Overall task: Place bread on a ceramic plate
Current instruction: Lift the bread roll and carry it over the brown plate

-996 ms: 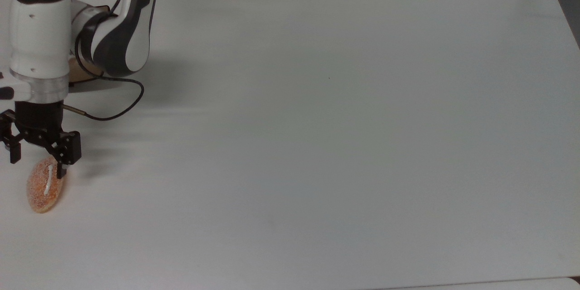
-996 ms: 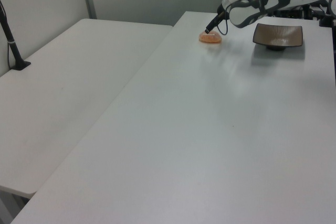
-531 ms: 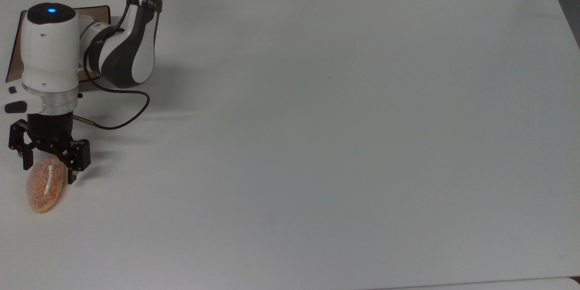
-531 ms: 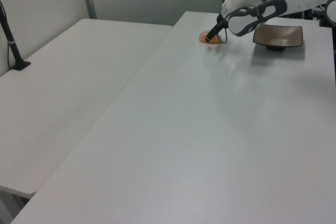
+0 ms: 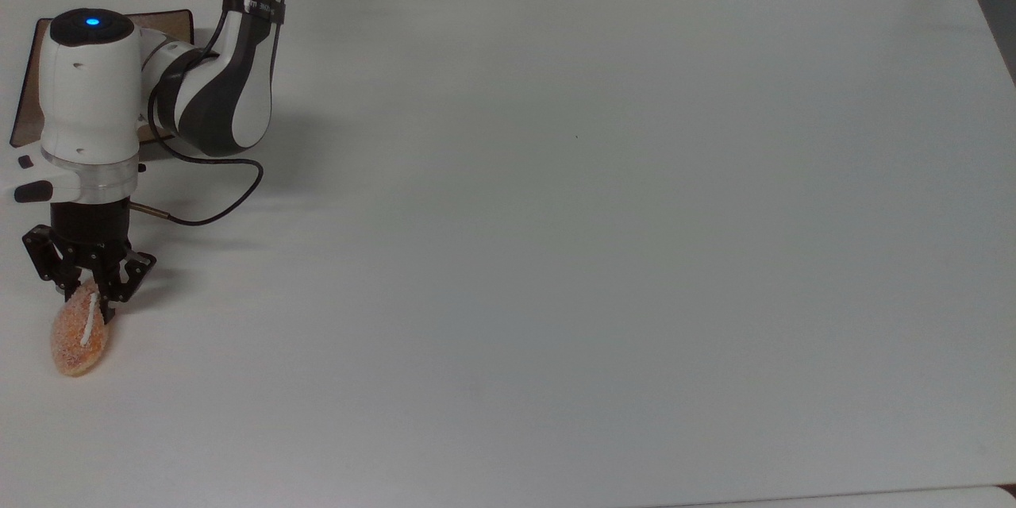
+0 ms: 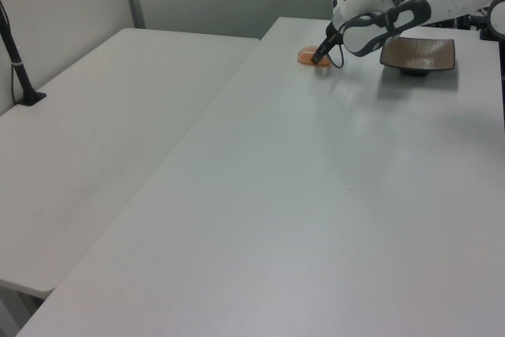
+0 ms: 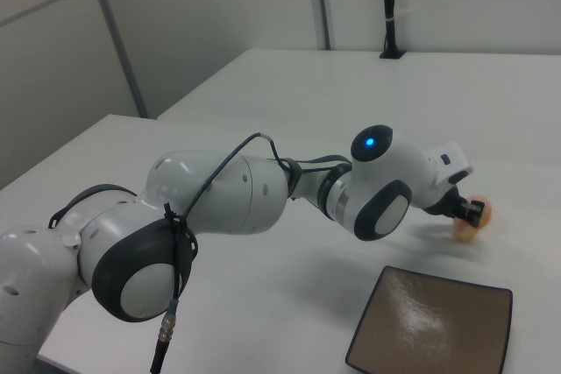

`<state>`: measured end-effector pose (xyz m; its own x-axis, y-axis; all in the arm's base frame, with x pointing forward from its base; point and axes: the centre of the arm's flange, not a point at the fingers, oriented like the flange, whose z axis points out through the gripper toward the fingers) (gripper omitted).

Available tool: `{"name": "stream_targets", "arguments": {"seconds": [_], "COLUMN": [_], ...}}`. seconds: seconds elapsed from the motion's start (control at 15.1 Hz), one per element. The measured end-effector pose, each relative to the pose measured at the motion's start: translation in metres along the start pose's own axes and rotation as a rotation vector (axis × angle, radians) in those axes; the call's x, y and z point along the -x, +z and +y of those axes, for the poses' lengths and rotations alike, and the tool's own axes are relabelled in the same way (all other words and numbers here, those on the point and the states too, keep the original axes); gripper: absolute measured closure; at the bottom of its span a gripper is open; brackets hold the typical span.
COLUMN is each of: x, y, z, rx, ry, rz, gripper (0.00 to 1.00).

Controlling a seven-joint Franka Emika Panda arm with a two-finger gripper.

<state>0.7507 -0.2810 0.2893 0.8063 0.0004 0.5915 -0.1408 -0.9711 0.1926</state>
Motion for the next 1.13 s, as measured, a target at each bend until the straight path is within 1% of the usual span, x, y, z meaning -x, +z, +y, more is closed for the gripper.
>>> {"name": "stream_targets", "arguments": {"seconds": [0.07,0.2,0.4,0.53,0.8,0.93,1.13], "x": [0.000,-0.001,-0.008,-0.017,-0.041,-0.049,-0.068], "y": [0.000,-0.001,-0.009,-0.022,-0.068,-0.089,-0.140], "z": [0.000,0.001,0.003,0.006,0.010,0.010,0.014], "rx": [0.000,0.001,0.004,0.009,0.014,-0.004,-0.038], "ry": [-0.005,-0.011,-0.012,-0.011,-0.010,-0.009,-0.008], "rz": [0.001,0.003,0.015,0.033,0.071,0.032,-0.047], "gripper": [0.70,0.72,0.72,0.72,0.71,0.71,0.70]}}
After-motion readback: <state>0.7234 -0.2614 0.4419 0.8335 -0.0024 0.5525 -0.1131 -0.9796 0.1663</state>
